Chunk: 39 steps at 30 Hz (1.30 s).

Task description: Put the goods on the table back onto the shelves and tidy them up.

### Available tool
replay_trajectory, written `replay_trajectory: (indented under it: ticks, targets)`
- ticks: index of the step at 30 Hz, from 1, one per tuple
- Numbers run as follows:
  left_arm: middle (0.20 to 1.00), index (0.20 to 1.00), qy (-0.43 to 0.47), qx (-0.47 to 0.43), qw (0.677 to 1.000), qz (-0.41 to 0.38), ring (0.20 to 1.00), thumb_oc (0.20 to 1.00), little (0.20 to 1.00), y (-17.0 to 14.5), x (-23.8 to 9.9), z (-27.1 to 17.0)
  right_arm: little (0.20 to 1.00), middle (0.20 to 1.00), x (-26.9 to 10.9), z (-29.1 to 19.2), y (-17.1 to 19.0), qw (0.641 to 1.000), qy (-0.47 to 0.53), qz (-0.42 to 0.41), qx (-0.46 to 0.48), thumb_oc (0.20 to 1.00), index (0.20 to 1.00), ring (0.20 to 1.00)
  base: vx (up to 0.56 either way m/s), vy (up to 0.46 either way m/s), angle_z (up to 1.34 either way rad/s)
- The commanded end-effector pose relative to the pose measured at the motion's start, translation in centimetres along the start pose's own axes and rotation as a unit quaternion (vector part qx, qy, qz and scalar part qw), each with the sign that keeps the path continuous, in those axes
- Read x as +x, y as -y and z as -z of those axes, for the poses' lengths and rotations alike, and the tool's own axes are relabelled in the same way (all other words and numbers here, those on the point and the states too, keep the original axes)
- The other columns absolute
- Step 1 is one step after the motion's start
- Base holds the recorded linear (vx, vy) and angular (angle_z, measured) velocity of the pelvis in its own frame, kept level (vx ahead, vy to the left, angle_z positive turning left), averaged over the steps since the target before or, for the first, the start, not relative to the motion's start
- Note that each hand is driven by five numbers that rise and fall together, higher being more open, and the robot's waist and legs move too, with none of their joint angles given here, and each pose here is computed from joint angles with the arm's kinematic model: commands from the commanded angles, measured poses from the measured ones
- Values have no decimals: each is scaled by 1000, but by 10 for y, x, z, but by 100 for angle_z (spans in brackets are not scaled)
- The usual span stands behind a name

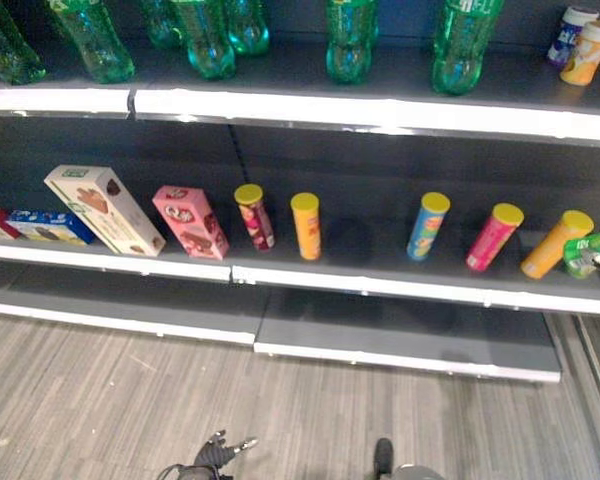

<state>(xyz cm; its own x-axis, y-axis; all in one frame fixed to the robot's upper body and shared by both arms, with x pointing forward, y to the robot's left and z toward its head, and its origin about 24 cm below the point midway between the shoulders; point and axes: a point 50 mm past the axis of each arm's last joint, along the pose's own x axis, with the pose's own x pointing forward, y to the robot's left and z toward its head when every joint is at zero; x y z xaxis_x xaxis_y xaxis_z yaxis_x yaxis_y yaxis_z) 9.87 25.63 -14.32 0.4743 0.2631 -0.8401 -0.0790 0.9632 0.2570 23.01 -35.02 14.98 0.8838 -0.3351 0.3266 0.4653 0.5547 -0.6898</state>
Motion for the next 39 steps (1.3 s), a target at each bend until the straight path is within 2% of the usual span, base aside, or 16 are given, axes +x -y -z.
replay_trajectory:
  ticks: [1, 9, 18, 31, 39]
  targets:
    - [1000, 1000, -17, 21, 1000, -7, 1000, 1000, 1000, -7, -1, 9, 200, 200, 12, -18, 30, 997, 49, 51, -11, 200, 200, 200, 47, -89, 9]
    - [1000, 1000, 2, 23, 1000, 3, 1000, 1000, 1000, -3, 2, -5, 200, 200, 12, -18, 36, 997, 48, 62, -13, 200, 200, 200, -10, -69, 6]
    - [1000, 1000, -9, 31, 999, 8, 1000, 1000, 1000, 2, 2, 1, 200, 200, 12, -17, 20, 998, 41, 46, -4, 200, 200, 200, 73, 126, -29]
    - [1000, 1000, -11, 35, 999, -22, 1000, 1000, 1000, -22, 1, -1, 200, 200, 14, -31, -14, 998, 61, 0, 28, 200, 200, 200, 34, 155, -39]
    - [1000, 1000, 1, 25, 999, -41, 1000, 1000, 1000, -33, 1, -6, 200, 200, 27, -46, 2, 996, 92, 19, 12, 200, 200, 200, 116, -264, -20]
